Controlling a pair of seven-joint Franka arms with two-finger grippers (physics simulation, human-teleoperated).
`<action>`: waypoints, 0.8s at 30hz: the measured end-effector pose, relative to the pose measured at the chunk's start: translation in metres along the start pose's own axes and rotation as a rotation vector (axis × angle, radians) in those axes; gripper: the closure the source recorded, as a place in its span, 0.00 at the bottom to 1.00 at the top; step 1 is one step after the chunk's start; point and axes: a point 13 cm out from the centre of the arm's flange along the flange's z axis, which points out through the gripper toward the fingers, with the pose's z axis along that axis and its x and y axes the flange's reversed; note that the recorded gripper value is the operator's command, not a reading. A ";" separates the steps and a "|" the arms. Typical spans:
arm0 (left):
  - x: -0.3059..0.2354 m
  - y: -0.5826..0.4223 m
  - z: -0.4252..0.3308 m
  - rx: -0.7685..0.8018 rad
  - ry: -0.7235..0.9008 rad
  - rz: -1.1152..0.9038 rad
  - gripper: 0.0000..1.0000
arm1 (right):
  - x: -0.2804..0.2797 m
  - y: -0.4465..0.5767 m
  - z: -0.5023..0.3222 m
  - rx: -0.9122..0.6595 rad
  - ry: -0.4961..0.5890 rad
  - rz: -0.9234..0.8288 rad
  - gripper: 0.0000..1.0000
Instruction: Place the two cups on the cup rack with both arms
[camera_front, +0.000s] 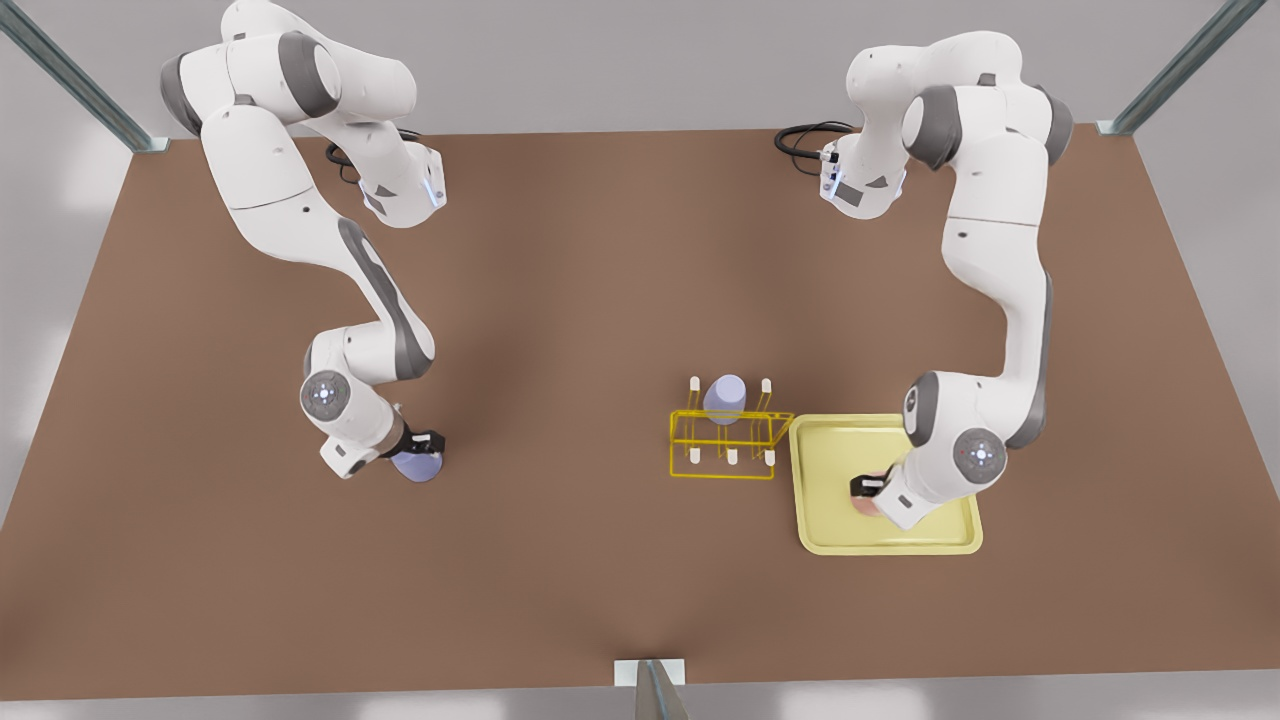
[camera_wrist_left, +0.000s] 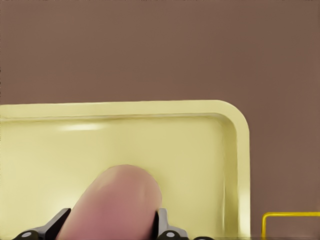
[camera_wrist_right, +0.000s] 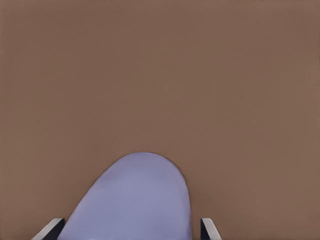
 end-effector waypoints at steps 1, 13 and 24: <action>-0.004 -0.005 -0.013 0.008 -0.003 0.000 0.16 | -0.001 0.000 0.000 -0.001 -0.006 0.002 0.00; 0.013 -0.151 -0.130 0.130 0.062 0.077 0.16 | -0.015 0.002 -0.007 -0.011 -0.052 0.014 0.08; 0.054 -0.200 -0.092 0.108 0.198 0.059 0.00 | -0.011 0.003 0.001 -0.009 -0.040 0.010 0.10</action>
